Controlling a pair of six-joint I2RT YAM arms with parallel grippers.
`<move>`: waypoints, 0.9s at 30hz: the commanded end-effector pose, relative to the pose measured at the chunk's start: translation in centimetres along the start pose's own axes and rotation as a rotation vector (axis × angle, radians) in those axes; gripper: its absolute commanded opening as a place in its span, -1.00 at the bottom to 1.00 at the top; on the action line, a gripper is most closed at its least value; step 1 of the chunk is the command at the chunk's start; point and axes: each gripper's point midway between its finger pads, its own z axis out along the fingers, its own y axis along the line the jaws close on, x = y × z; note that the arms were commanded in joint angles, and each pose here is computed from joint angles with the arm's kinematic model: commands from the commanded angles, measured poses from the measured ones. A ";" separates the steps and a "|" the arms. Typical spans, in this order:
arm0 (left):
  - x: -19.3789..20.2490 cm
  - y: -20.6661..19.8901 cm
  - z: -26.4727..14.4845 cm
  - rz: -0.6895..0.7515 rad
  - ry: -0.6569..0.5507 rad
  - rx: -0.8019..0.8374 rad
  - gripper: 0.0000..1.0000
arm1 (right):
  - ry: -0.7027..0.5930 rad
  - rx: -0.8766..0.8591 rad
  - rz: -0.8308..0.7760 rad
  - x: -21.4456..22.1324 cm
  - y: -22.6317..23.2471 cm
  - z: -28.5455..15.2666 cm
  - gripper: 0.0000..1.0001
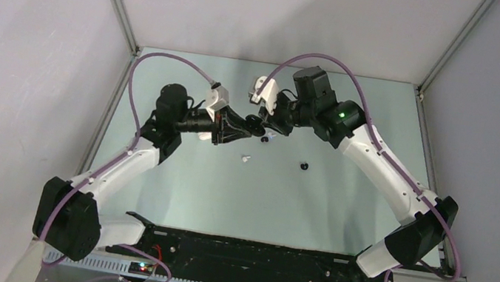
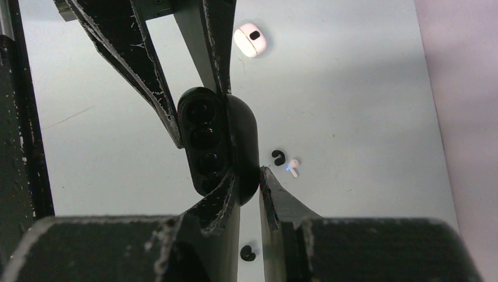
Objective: Insert the wireless bluetooth earbuds into the charging case
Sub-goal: Pass from the right arm to the left, then pick up the right earbud from the center of the board.
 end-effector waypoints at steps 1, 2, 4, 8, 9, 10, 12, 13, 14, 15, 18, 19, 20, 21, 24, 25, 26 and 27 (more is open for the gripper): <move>-0.8 -0.1 0.0 0.071 -0.021 0.006 -0.51 | -0.038 0.030 -0.046 -1.8 0.0 -1.4 -1.00; -0.8 -0.2 0.0 0.073 -0.020 0.009 -0.55 | -0.039 0.031 -0.048 -1.9 0.0 -1.4 -1.00; -0.7 -0.3 0.0 0.071 -0.020 0.013 -0.67 | -0.042 0.030 -0.052 -2.1 0.1 -1.4 -1.00; -0.5 -0.6 0.0 0.062 -0.027 0.025 -0.95 | -0.037 0.018 -0.045 -2.0 0.4 -1.2 -1.00; -0.5 -0.6 0.0 0.061 -0.029 0.025 -0.98 | -0.037 0.015 -0.039 -2.0 0.4 -1.3 -0.98; -0.5 -0.6 0.0 0.056 -0.032 0.027 -1.00 | -0.037 0.009 -0.024 -2.1 0.6 -1.2 -0.88; -0.5 -0.8 0.0 0.048 -0.037 0.036 -1.00 | -0.035 -0.008 0.003 -2.3 0.8 -1.5 -0.51; -0.5 -0.9 -0.1 0.041 -0.039 0.041 -1.00 | -0.043 -0.024 0.018 -2.8 0.8 -2.3 -0.32; -0.5 -0.9 -0.1 0.048 -0.045 0.042 -1.00 | -0.047 -0.042 0.041 -3.0 0.9 -2.5 -0.23; -0.3 -1.0 -0.1 0.018 -0.044 0.046 -1.00 | -0.063 -0.065 0.060 -3.8 1.0 -3.7 -0.08; -0.5 -1.0 -0.1 0.015 -0.063 0.046 -1.00 | -0.108 -0.086 0.141 -5.8 0.5 -6.6 0.12; -0.4 -1.0 -0.1 -0.001 -0.064 0.045 -1.00 | -0.122 -0.092 0.167 -6.3 0.5 -7.2 0.14; -0.6 -0.9 -0.1 0.007 -0.076 0.044 -1.00 | -0.129 -0.080 0.183 -6.5 0.1 -8.0 0.20; -0.5 -0.9 -0.1 -0.014 -0.077 0.045 -1.00 | -0.142 -0.078 0.198 -6.8 0.3 -8.7 0.22; -1.4 -0.7 -0.2 -0.024 -0.112 0.045 -1.00 | -0.110 -0.040 0.249 -4.5 -0.2 -8.9 0.26; -1.9 -0.6 -0.2 -0.041 -0.126 0.053 -1.00 | -0.103 -0.014 0.262 -3.8 -0.3 -9.3 0.27; -2.1 -0.4 -0.4 -0.049 -0.134 0.050 -1.00 | -0.075 0.002 0.299 -1.6 -0.7 -8.6 0.28; -2.6 -0.4 -0.4 -0.074 -0.147 0.058 -1.00 | -0.072 0.024 0.324 -0.8 -0.6 -9.1 0.29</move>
